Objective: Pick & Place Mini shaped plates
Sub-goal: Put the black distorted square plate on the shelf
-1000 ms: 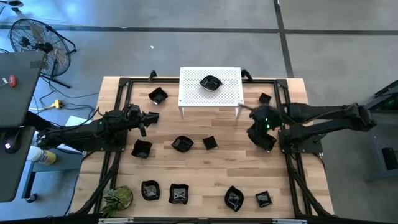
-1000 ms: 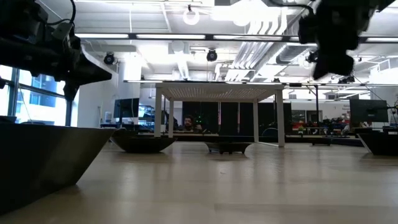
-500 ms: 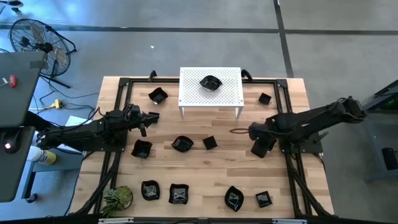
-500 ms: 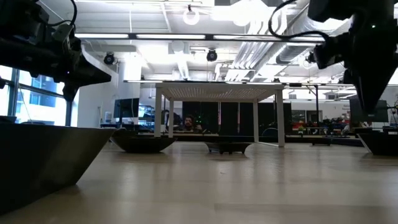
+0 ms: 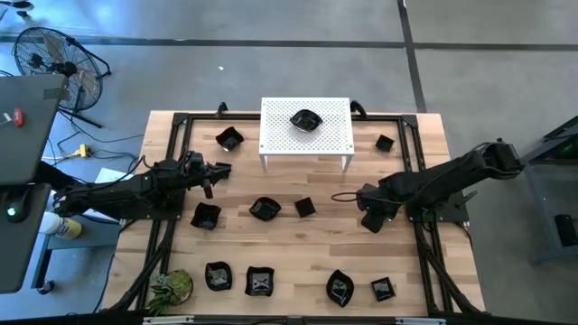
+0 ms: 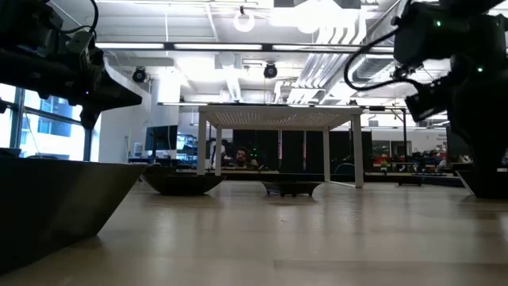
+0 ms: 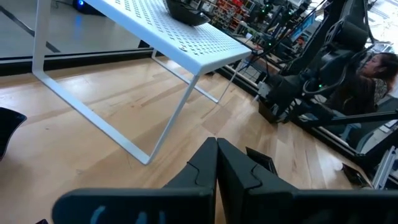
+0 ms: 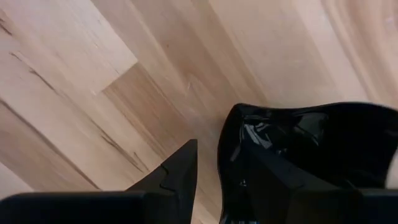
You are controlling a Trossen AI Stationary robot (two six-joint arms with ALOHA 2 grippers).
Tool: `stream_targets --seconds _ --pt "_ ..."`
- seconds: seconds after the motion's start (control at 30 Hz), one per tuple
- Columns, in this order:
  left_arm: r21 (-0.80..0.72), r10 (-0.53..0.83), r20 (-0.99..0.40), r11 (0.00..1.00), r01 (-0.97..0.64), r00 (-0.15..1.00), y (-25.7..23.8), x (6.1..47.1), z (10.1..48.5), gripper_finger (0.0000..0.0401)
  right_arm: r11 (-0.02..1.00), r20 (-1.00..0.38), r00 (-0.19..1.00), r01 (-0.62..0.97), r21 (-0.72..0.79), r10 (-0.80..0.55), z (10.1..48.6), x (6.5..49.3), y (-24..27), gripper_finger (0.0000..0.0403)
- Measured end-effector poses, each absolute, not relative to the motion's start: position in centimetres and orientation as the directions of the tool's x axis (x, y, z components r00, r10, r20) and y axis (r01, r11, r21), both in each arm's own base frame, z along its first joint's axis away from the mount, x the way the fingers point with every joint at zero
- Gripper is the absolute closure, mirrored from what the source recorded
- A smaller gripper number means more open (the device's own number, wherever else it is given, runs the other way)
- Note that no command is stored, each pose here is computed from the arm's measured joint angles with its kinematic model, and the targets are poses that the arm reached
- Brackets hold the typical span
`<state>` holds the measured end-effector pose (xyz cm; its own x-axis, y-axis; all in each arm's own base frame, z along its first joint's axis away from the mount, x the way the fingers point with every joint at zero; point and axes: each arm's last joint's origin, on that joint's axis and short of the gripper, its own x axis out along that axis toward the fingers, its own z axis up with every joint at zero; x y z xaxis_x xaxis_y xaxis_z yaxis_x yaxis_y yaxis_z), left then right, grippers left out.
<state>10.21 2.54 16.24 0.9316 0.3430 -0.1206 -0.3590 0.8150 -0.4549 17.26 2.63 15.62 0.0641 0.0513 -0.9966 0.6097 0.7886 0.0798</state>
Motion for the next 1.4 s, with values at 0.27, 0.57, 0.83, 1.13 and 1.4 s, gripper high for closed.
stream_targets --seconds 0.27,0.57,0.83,1.13,1.4 --pt "-0.455 0.343 -0.122 0.815 -0.360 0.931 2.5 10.2 16.2 0.0400 0.789 -0.997 0.058 0.610 0.074 0.049 14.8 16.8 2.6 0.0338" --pt "-0.428 0.346 -0.123 0.827 -0.364 0.930 2.5 10.2 16.2 0.0400 0.816 -0.990 0.127 0.566 0.118 0.055 16.0 18.0 2.7 0.0389" --pt "-0.414 0.347 -0.123 0.833 -0.365 0.930 2.5 10.2 16.2 0.0400 0.844 -0.960 0.249 0.480 0.238 0.130 21.2 20.7 3.3 0.0399" --pt "-0.414 0.346 -0.124 0.834 -0.365 0.930 2.5 10.2 16.2 0.0400 0.853 -0.870 0.476 0.395 0.340 0.126 32.2 22.9 2.3 0.0399" --pt "-0.415 0.346 -0.123 0.833 -0.365 0.930 2.5 10.2 16.2 0.0400 0.861 -0.826 0.548 0.477 0.174 -0.136 39.5 24.8 -4.2 0.0391"
